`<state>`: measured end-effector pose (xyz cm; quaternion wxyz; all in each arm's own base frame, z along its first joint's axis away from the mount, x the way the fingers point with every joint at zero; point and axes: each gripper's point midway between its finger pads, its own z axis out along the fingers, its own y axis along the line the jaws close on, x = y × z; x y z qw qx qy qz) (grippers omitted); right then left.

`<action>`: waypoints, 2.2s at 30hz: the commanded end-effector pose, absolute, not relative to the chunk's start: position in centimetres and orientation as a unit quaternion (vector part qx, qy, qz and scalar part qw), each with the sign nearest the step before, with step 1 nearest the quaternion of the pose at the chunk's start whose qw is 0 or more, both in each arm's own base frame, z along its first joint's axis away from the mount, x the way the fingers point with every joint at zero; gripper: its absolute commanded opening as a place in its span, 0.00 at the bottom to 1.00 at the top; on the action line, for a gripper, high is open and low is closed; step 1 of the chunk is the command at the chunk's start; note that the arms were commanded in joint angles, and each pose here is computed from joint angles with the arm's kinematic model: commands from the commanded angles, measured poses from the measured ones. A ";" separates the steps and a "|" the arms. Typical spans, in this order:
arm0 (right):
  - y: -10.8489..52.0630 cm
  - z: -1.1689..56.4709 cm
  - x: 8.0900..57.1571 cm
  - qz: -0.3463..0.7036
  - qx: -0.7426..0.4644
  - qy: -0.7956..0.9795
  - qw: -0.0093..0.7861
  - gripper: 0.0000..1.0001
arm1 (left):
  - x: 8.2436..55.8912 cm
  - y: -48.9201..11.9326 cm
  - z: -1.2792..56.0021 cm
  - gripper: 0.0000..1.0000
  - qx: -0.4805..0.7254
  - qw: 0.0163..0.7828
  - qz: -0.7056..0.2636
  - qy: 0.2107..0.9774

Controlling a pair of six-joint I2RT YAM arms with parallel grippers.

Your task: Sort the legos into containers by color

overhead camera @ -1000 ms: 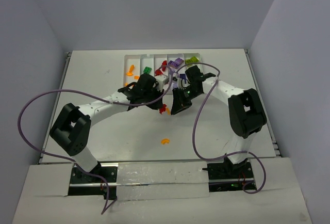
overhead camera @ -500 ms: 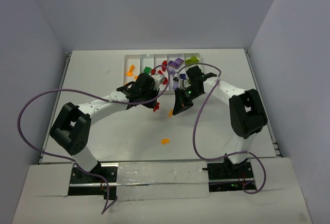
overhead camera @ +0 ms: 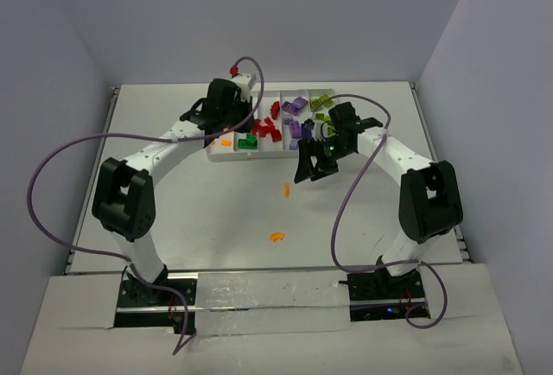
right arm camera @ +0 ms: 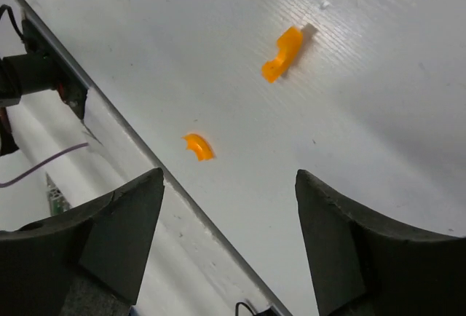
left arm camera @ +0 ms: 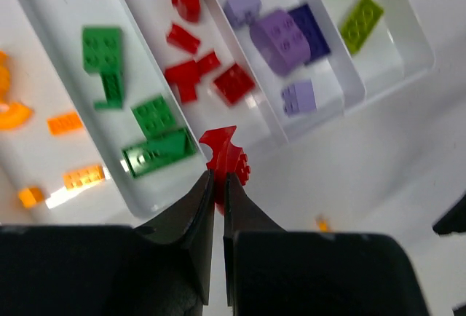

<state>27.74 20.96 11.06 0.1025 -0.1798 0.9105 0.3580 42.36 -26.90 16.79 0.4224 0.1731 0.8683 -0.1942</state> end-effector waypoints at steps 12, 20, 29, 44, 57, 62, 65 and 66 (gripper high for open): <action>17.6 13.6 29.4 0.299 -0.188 0.920 0.171 0.91 | 51.1 -31.1 14.5 0.03 0.191 0.407 -0.299 0.842; 16.8 13.7 30.1 0.285 -0.176 0.926 0.174 0.91 | 51.9 -30.7 12.3 0.30 0.180 0.394 -0.285 0.855; 16.0 14.0 30.6 0.262 -0.165 0.933 0.186 0.92 | 49.1 -30.6 16.8 0.66 0.226 0.397 -0.308 0.834; 8.0 11.4 32.8 0.162 -0.016 0.968 0.192 1.00 | 26.5 -33.0 8.3 0.66 0.280 0.223 -0.212 0.909; 8.2 11.5 32.7 0.175 -0.016 0.966 0.187 1.00 | 28.3 -35.8 5.1 0.65 0.244 0.244 -0.128 0.930; 8.4 11.2 32.6 0.180 -0.018 0.966 0.183 1.00 | 29.0 -36.6 4.3 0.62 0.240 0.243 -0.124 0.931; 8.6 11.1 32.5 0.183 -0.019 0.966 0.179 1.00 | 29.8 -36.6 3.5 0.60 0.244 0.251 -0.110 0.930; 8.6 11.1 32.5 0.184 -0.019 0.966 0.179 1.00 | 29.9 -36.7 3.3 0.60 0.245 0.251 -0.109 0.930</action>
